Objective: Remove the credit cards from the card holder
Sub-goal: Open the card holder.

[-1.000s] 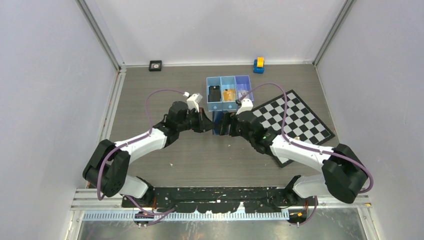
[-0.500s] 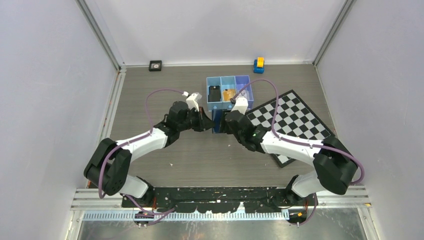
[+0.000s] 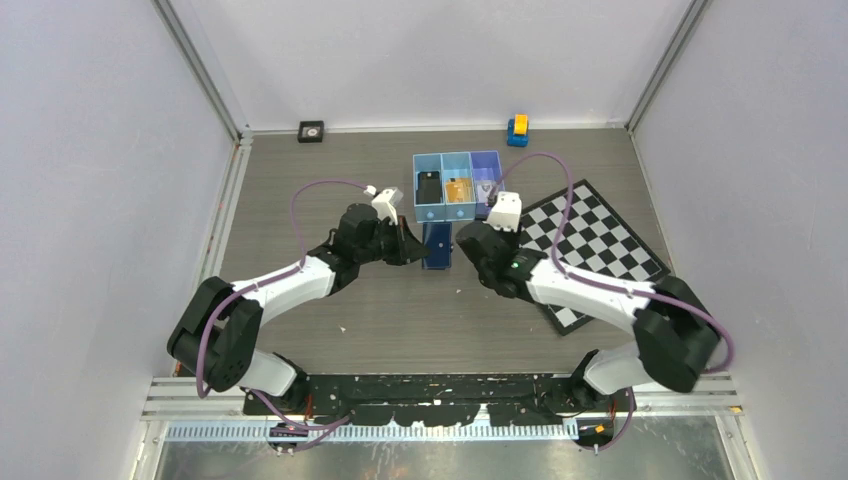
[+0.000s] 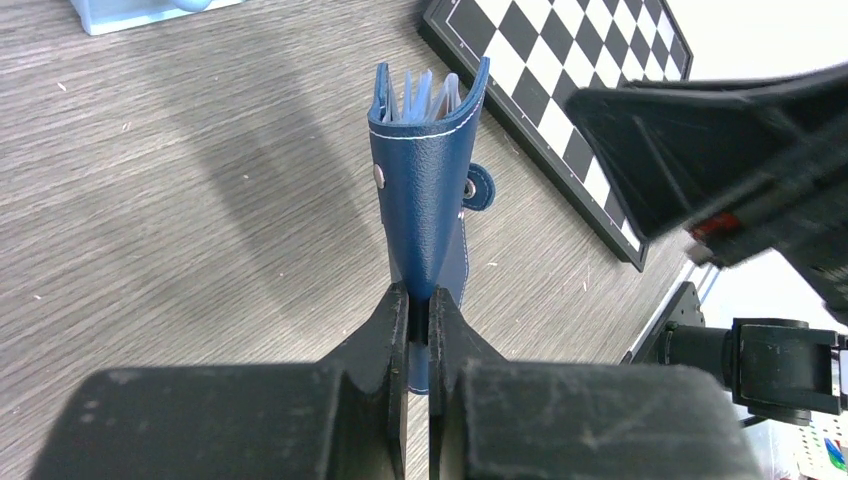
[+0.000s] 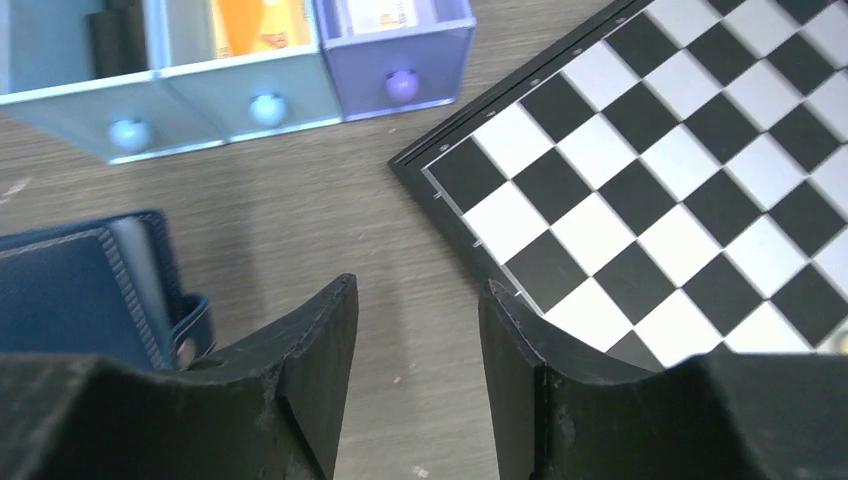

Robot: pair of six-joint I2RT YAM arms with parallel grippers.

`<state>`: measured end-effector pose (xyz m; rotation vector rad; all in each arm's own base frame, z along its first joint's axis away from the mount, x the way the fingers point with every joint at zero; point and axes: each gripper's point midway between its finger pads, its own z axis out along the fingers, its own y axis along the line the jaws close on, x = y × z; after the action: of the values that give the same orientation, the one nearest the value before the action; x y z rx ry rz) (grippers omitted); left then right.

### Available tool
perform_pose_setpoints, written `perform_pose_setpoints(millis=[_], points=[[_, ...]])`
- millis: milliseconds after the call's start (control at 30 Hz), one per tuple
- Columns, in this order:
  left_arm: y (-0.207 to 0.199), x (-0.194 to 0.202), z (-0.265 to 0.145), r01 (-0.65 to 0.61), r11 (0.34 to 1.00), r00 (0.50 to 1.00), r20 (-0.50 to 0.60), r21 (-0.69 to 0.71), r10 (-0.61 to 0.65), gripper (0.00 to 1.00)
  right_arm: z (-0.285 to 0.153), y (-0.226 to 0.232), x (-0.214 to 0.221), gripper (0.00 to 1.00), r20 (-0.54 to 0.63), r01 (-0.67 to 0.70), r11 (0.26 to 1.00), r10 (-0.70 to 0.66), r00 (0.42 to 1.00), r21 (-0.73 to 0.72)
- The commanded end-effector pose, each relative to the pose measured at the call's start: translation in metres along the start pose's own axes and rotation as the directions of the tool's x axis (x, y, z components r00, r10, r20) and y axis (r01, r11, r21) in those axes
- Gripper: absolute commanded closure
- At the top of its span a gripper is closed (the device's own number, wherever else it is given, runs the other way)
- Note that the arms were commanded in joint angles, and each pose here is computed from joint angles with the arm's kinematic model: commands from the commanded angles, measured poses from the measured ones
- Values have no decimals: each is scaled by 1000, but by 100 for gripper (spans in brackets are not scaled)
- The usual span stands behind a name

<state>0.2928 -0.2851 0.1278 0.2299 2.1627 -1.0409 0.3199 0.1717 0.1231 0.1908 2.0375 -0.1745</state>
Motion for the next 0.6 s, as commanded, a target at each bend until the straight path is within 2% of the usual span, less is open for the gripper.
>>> perform_pose_setpoints(millis=[0, 100, 167, 300, 400, 567], points=[[-14, -21, -7, -19, 999, 998, 62, 38, 17, 100, -35, 28, -37, 43, 57, -139, 936, 165, 985, -322], [-15, -23, -8, -4, 998, 998, 63, 57, 1, 100, -59, 44, -44, 28, 44, -163, 837, 218, 975, -522], [-19, -23, -8, -1, 997, 998, 61, 81, -4, 100, -70, 58, -43, 21, 15, -161, 773, 215, 976, -614], [-28, -24, -10, 6, 991, 998, 61, 130, -14, 100, -77, 84, -31, 19, -48, -141, 705, 150, 988, -695], [-32, -26, -12, 13, 988, 998, 66, 157, -24, 100, -69, 91, -22, 18, -84, -146, 721, 121, 989, -677], [-34, -28, -14, 27, 984, 997, 70, 178, -40, 100, -37, 69, -16, 23, -111, -175, 838, 137, 984, -516]])
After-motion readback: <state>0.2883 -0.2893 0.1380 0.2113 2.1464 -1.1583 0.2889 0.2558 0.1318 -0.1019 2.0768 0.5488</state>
